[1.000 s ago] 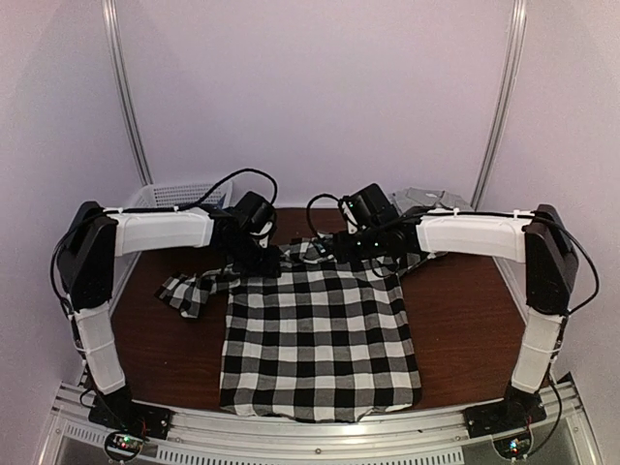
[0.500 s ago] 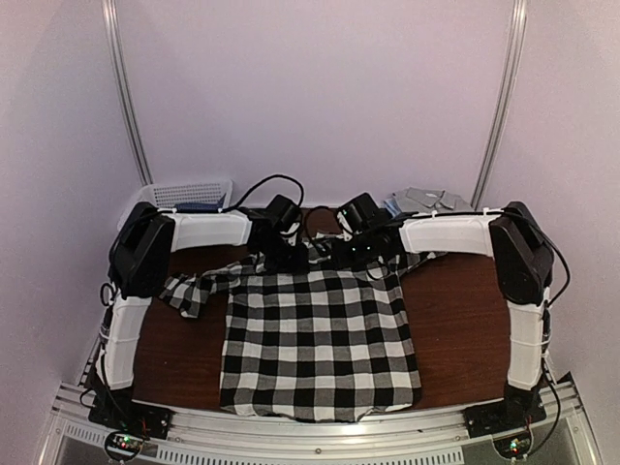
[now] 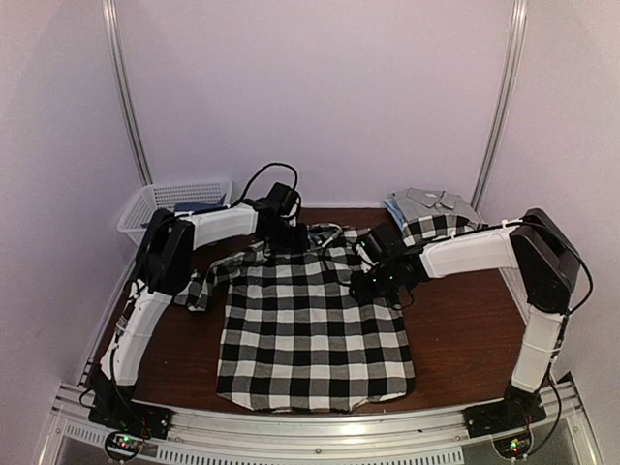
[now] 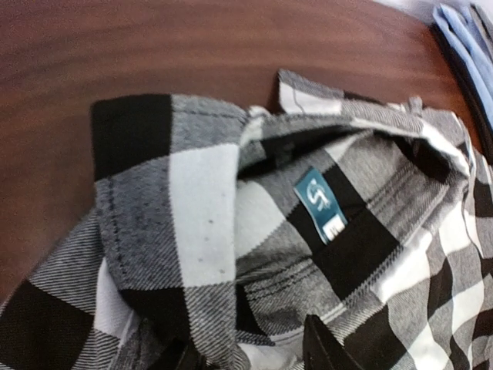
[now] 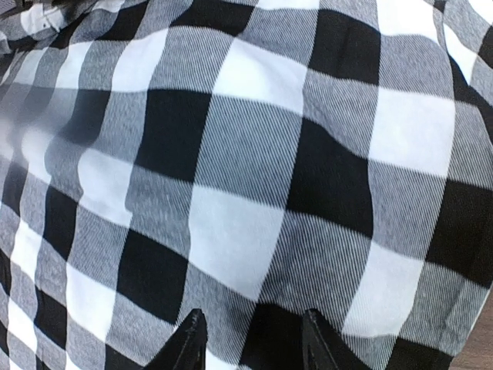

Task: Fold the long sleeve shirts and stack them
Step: Flatten out the square-folded shirt at the center of the board.

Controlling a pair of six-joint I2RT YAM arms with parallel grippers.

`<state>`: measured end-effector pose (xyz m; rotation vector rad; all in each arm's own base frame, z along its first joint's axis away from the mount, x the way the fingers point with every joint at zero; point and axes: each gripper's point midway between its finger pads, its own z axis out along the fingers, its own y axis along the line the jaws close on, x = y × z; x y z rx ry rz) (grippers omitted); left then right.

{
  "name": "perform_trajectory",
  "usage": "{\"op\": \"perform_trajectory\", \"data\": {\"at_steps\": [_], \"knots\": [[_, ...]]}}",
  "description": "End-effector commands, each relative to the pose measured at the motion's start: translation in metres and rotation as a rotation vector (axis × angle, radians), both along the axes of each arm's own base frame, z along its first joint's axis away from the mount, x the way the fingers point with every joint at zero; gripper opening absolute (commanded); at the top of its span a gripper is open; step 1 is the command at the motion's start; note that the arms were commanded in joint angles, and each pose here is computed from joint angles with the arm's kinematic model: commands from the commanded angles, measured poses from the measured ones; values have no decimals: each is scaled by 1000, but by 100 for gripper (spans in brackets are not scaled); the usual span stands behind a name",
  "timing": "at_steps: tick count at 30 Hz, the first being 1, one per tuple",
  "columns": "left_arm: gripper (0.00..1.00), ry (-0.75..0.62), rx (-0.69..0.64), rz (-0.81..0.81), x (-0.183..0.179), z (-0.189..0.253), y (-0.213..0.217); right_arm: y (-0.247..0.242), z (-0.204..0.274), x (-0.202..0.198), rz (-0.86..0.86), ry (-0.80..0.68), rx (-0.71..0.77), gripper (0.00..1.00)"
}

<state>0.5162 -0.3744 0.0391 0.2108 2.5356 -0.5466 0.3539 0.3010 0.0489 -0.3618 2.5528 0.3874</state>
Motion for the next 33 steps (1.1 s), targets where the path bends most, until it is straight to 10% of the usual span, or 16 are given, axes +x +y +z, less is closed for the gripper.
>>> {"op": "perform_trajectory", "data": {"at_steps": [1, 18, 33], "knots": [[42, -156, -47, 110, 64, 31, 29, -2, 4, -10, -6, -4, 29, 44], [17, -297, -225, 142, 120, 108, 65, -30, -31, -72, 3, 99, -63, 43], [24, -135, -113, 31, -58, 120, 71, -84, -25, -126, -44, 168, -80, 47]]}}
